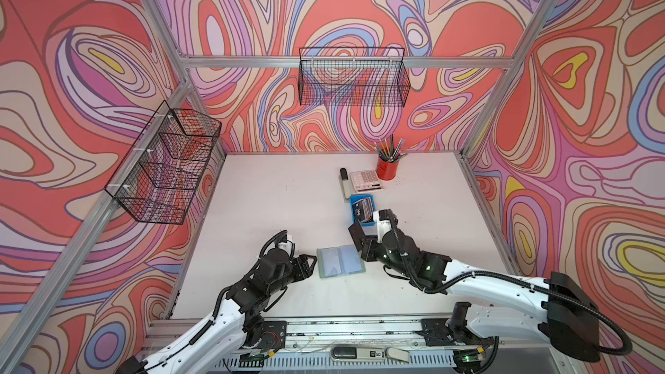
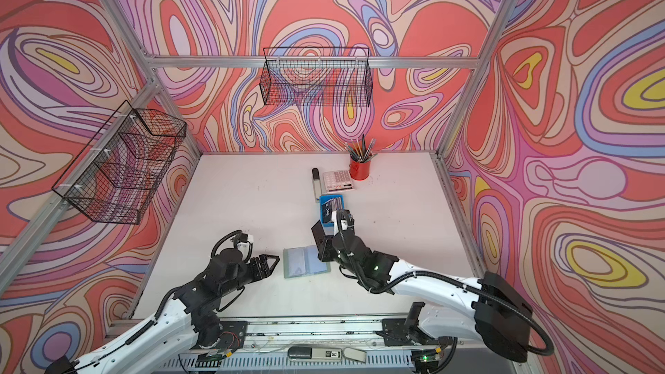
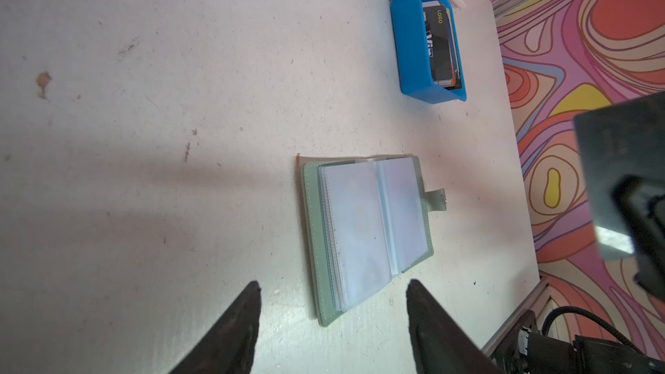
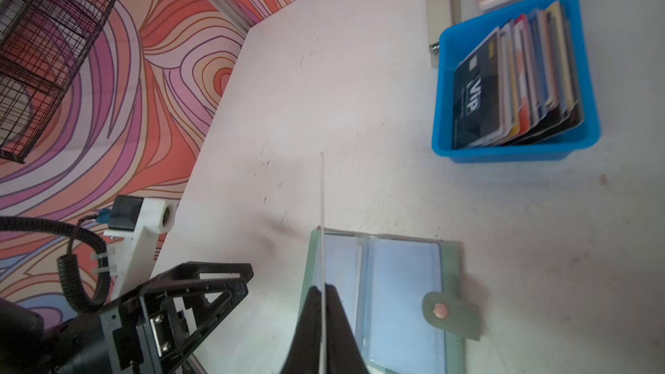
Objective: Put the credit cards into the card holder
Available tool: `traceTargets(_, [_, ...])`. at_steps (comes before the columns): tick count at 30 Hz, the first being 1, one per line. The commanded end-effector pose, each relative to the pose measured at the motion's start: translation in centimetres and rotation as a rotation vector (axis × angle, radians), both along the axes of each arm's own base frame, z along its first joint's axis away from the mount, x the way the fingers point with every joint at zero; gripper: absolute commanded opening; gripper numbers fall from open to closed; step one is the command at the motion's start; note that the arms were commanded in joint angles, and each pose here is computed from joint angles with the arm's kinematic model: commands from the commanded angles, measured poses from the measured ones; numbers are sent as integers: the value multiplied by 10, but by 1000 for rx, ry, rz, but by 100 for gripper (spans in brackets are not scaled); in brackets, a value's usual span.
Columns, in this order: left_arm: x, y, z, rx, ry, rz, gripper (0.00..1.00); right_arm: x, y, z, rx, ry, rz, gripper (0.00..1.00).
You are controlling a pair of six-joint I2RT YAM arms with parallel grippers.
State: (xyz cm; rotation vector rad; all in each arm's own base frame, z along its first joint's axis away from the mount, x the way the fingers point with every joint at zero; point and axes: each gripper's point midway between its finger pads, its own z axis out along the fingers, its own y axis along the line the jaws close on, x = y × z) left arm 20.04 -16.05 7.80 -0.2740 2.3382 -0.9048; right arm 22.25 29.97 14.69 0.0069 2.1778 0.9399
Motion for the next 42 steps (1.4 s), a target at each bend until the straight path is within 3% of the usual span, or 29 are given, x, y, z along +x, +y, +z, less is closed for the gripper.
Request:
traceTargets(1, [0, -5, -1, -35, 10, -11, 65, 0, 17, 14, 231, -36, -84, 0])
traceTargets(22, [4, -14, -18, -62, 67, -7, 62, -1, 37, -81, 195, 91, -109, 0])
traceTargets(42, [5, -21, -31, -59, 122, -20, 63, -5, 20, -107, 196, 136, -159, 0])
